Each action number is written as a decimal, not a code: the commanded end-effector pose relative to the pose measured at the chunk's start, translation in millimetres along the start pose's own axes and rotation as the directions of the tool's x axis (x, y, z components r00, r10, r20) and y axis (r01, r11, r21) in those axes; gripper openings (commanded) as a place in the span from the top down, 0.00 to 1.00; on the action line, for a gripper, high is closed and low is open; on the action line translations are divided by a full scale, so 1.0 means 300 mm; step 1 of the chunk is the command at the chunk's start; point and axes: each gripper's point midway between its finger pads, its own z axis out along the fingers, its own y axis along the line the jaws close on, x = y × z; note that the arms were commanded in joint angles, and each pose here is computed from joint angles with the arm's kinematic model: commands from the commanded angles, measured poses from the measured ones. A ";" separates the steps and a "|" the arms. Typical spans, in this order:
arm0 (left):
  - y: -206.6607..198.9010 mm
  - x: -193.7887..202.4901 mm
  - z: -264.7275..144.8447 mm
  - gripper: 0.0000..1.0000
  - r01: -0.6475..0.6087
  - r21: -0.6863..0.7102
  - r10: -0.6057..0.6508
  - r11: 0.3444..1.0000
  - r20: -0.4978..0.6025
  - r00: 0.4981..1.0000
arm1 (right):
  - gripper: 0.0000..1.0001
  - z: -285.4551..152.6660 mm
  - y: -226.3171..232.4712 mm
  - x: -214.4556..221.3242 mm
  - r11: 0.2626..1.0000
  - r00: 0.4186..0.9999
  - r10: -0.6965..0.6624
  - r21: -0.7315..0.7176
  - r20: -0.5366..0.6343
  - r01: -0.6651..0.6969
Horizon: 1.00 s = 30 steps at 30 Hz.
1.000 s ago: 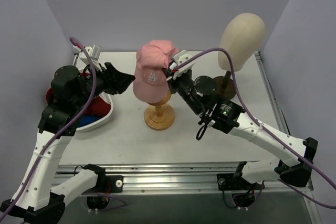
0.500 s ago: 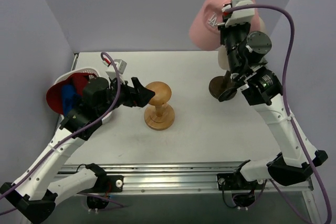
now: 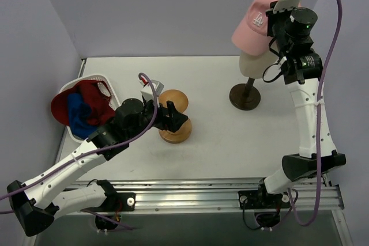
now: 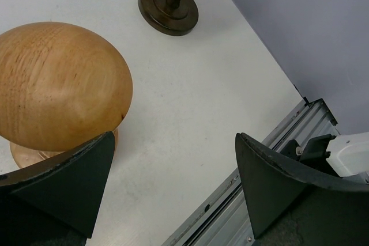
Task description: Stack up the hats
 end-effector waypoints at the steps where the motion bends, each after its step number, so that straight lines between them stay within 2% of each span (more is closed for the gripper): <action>1: -0.025 -0.030 0.020 0.06 -0.023 0.030 0.021 0.999 0.064 0.998 | 1.00 -0.005 -0.011 -0.103 0.993 0.992 0.076 -0.097 0.101 -0.066; 8: -0.002 0.023 0.037 0.06 -0.058 0.008 0.058 0.998 0.049 0.997 | 1.00 0.048 -0.048 -0.012 0.994 0.996 0.064 -0.093 0.057 -0.059; 11: 0.007 0.036 0.041 0.06 -0.065 0.001 0.065 0.998 0.039 0.997 | 1.00 0.067 -0.019 0.016 0.989 0.997 0.062 -0.139 0.046 -0.055; 18: 0.016 0.026 0.019 0.06 -0.077 -0.011 0.078 0.997 0.059 0.995 | 0.99 0.063 -0.063 0.067 0.990 0.994 0.099 -0.104 0.043 -0.094; 27: 0.019 0.021 0.010 0.06 -0.082 -0.015 0.083 0.997 0.070 0.994 | 0.88 0.053 -0.079 0.084 0.988 0.990 0.139 -0.067 0.035 -0.136; 30: 0.022 0.019 0.009 0.06 -0.085 -0.019 0.086 0.996 0.072 0.994 | 0.79 0.051 -0.078 0.082 0.985 0.986 0.163 -0.064 0.035 -0.161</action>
